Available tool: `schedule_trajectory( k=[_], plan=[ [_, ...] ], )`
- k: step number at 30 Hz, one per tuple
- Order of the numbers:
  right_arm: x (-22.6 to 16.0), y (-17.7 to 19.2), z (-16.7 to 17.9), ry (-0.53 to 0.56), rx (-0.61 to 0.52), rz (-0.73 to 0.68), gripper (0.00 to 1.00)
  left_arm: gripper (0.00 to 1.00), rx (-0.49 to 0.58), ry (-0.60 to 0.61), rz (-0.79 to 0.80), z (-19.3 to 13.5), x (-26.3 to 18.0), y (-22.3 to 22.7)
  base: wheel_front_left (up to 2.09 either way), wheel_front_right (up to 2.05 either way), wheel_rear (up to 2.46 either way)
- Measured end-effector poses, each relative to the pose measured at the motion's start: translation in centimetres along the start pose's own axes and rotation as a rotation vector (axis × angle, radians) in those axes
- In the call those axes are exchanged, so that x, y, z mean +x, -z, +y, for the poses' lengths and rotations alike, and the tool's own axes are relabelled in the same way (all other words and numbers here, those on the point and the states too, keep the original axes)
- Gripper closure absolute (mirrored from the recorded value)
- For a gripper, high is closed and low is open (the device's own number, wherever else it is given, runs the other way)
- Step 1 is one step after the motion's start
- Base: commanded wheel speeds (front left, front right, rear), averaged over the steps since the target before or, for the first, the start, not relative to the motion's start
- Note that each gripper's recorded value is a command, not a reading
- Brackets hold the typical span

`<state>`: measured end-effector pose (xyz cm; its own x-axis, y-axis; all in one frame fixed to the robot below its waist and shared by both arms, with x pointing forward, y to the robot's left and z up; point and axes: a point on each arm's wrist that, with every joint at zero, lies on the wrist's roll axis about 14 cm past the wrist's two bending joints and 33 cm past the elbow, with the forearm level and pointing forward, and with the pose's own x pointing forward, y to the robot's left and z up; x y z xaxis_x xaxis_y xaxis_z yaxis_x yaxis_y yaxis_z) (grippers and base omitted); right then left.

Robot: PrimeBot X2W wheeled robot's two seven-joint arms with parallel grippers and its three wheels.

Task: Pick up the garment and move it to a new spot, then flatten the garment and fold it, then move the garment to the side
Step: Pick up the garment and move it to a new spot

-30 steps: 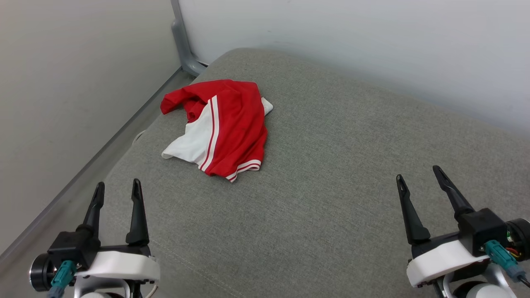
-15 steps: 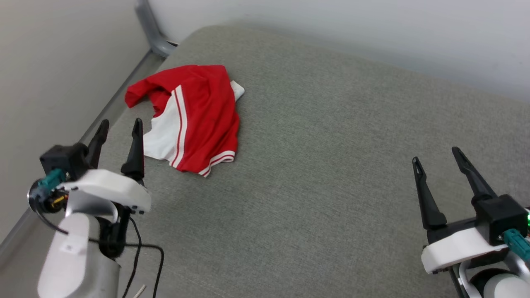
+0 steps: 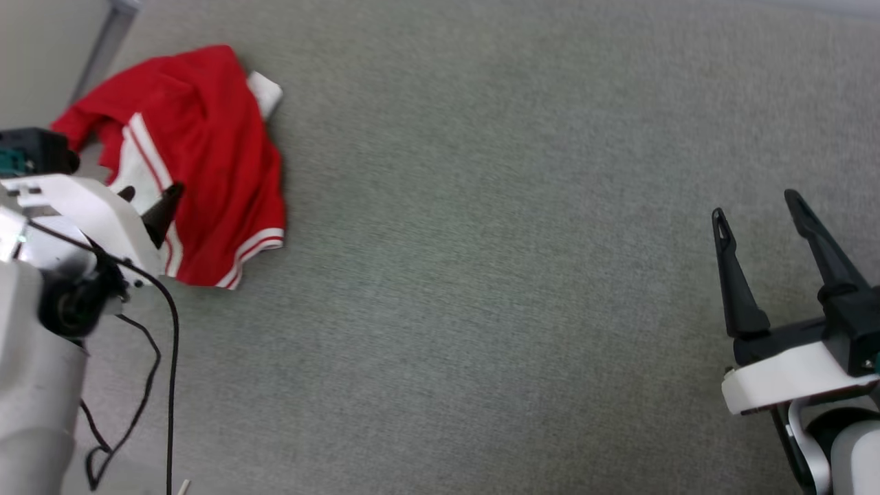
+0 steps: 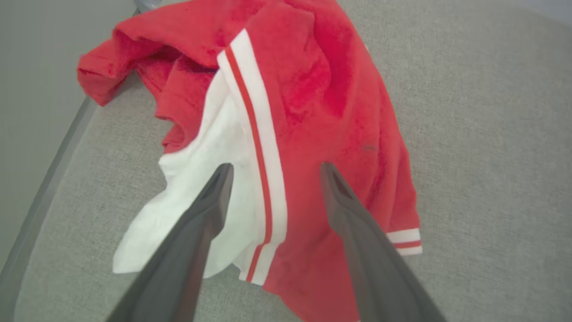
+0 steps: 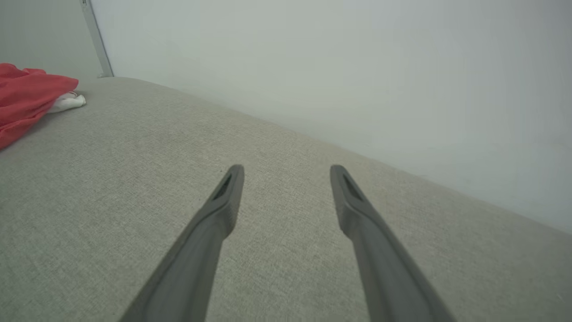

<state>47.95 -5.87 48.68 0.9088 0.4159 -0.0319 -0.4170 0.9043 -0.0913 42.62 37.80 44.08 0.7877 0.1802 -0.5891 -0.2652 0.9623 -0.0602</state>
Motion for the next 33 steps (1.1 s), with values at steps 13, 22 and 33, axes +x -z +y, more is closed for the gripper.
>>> schedule_trajectory(
  k=[13,22,33],
  plan=[
    [0.3,4.6,-2.5,0.037,-0.006,0.096,0.00,0.38,-0.108,0.019,0.398,-0.6,5.4,6.3,0.00,0.00,0.00],
    [0.3,4.1,-2.7,0.042,-0.008,0.088,0.00,1.00,-0.131,0.027,0.355,-1.1,5.5,6.6,0.00,0.00,0.00],
    [-0.5,-0.1,-1.9,0.058,0.018,-0.014,0.00,1.00,-0.058,-0.004,-0.162,0.4,2.3,-2.4,0.00,0.00,0.00]
  ],
)
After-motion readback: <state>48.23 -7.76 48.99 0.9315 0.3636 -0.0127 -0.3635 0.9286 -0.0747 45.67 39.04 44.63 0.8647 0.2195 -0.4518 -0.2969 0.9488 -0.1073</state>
